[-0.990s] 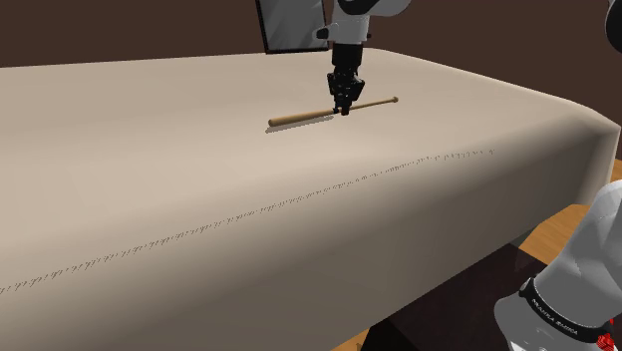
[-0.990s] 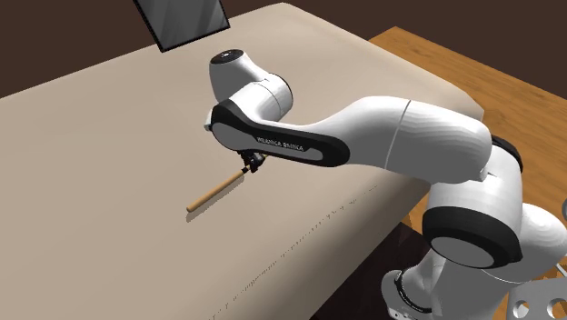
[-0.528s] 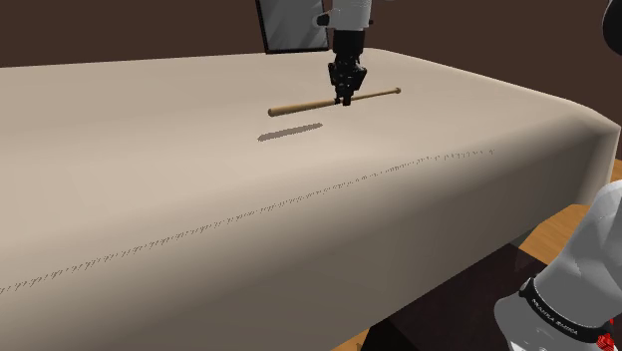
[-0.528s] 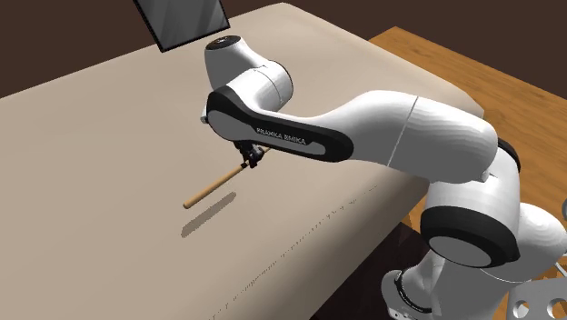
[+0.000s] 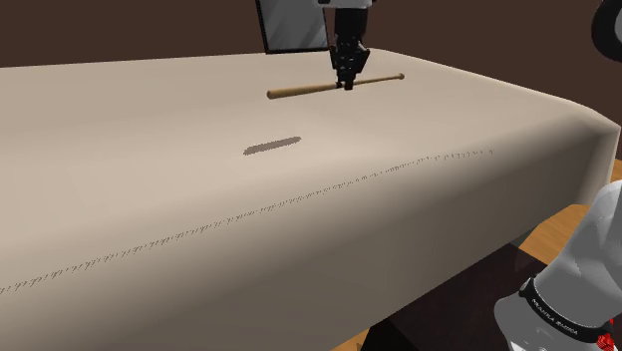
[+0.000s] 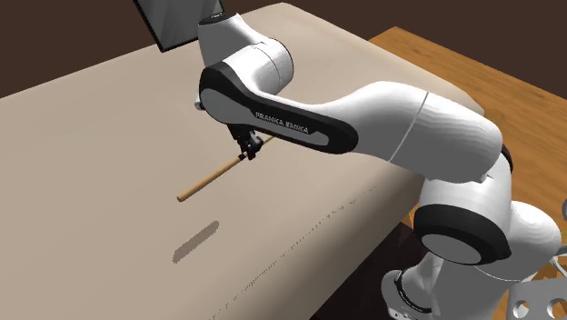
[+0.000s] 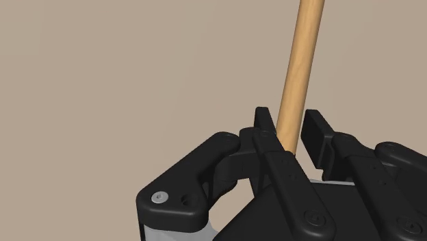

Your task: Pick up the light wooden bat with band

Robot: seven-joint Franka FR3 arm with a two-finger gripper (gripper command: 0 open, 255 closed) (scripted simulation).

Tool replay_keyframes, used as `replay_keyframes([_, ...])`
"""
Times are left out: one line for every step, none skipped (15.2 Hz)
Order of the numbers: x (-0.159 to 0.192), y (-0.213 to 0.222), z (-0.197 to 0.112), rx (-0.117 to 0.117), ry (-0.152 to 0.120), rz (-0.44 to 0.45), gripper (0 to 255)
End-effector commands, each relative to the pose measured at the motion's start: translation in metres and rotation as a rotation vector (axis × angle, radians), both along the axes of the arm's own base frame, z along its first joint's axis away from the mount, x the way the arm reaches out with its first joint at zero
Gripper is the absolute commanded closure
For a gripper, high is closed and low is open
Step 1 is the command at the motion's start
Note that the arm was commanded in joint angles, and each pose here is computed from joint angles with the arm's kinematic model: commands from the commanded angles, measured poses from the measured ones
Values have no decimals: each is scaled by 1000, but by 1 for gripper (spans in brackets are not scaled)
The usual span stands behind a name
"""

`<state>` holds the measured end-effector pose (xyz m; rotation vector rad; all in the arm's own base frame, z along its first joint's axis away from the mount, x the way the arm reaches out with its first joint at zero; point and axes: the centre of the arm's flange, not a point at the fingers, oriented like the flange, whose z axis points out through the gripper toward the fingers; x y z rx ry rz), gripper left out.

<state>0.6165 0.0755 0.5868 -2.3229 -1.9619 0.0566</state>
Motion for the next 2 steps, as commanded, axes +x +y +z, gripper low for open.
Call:
replay_keyframes([0,0,7,0,0,0,255])
replay_keyframes([0,0,7,0,0,0,255])
